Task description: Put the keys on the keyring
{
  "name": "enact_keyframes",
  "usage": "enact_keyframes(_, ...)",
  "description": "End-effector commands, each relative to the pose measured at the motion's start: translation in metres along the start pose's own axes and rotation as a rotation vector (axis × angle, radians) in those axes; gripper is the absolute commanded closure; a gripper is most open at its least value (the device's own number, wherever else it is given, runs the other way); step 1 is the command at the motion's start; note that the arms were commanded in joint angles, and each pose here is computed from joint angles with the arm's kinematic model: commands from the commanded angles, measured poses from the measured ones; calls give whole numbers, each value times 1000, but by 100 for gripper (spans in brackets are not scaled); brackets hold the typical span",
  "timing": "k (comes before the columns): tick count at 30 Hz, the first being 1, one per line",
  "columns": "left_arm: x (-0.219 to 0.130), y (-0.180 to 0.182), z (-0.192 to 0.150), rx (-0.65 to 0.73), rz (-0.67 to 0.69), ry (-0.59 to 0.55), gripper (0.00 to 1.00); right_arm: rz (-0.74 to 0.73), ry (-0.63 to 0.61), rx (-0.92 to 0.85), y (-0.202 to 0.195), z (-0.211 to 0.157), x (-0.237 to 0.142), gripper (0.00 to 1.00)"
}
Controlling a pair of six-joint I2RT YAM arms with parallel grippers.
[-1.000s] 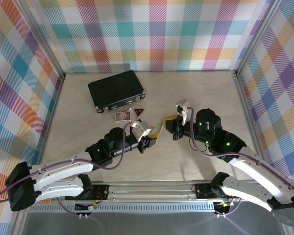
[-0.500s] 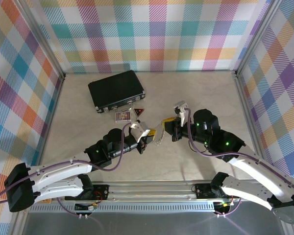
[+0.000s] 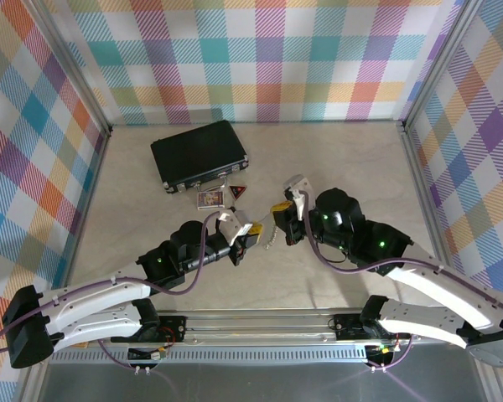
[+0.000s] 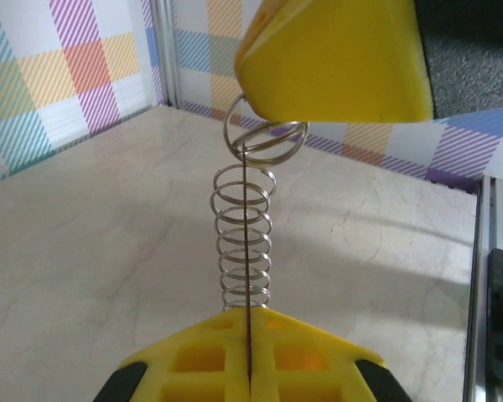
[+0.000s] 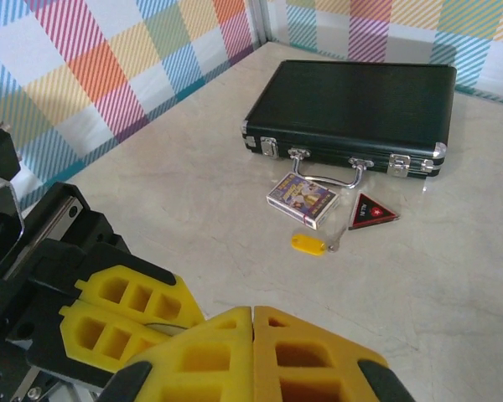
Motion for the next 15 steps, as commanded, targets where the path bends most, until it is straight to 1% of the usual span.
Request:
enact_keyframes(1,-7,-7,11,22,-52,-41,100,-32,-5,-54,4,10,0,100)
enact_keyframes(10,-10,-9,12,23,-66,-48,100,-32,-43,-48,9,14,1,100)
enact_keyframes(12,-12,-11,14,20,-88,-53,100,-18,-56,-55,10,14,1,100)
enact_keyframes(15,-15,-19,18,9,-163,-55,100,19,-101,-78,13,14,-7,100)
Point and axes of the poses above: each hand's point on the last joint's axis, 136 mm out from that joint toward the fingers, its own x axis out along the fingers, its own y axis along the line the jaws close on, z = x × y, the point moved 8 cm from there along -x, back along the fingers, and after that the axes turned 10 degrees about -x, right-handed, at the moved point
